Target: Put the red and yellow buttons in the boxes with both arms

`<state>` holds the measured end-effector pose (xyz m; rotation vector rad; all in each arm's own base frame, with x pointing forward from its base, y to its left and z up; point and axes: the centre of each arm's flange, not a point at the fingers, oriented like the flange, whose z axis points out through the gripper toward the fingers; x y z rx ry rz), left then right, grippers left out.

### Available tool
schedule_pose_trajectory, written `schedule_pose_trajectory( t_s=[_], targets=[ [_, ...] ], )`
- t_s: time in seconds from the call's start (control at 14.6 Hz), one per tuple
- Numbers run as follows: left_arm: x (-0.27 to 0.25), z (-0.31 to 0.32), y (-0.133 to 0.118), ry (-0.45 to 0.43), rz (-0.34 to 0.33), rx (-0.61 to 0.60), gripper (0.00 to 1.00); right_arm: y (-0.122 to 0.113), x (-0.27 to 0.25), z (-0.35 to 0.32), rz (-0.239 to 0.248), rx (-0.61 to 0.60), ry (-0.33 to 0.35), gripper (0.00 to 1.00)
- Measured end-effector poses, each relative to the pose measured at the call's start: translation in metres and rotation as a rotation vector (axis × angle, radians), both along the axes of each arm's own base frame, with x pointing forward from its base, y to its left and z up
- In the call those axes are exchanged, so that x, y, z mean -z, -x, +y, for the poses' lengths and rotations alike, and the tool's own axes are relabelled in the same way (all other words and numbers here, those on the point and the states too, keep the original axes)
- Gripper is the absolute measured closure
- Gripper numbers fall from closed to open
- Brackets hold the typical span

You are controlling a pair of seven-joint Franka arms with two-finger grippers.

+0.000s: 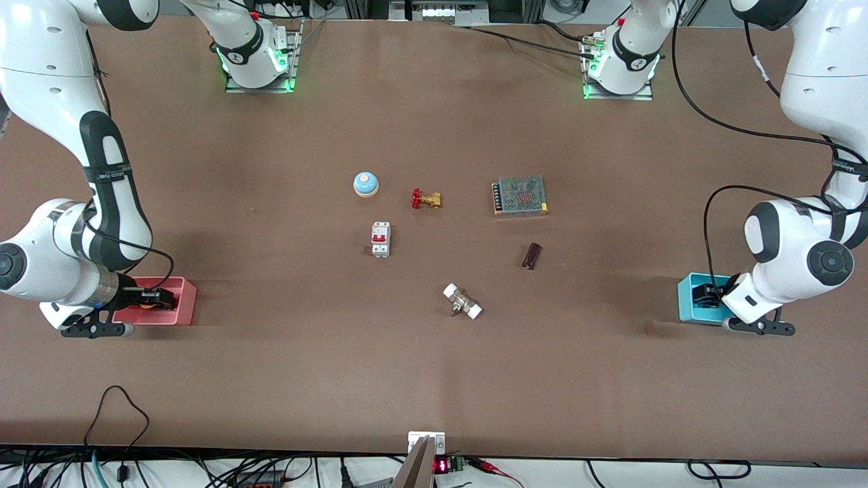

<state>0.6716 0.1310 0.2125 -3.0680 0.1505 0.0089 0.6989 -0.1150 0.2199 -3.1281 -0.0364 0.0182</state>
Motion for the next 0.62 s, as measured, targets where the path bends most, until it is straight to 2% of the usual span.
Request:
schedule_pose_trajectory(
  t_s=[0.07,0.21,0.27,0.62],
  targets=[
    [-0.013,0.0,-0.001,-0.002,0.009,0.004,0.0,0.0,0.0,0.0,0.0,0.0,0.0,0.23],
    [-0.053,-0.006,-0.001,-0.007,0.039,0.01,0.0,-0.001,-0.003,0.0,-0.005,-0.002,0.0,0.04],
    [-0.081,-0.012,-0.001,-0.011,0.051,0.017,0.0,-0.001,-0.008,0.001,-0.004,-0.004,-0.001,0.0],
    [-0.231,-0.08,0.013,-0.012,0.133,0.088,0.0,0.006,-0.078,0.01,0.043,-0.018,-0.033,0.0]
  ],
)
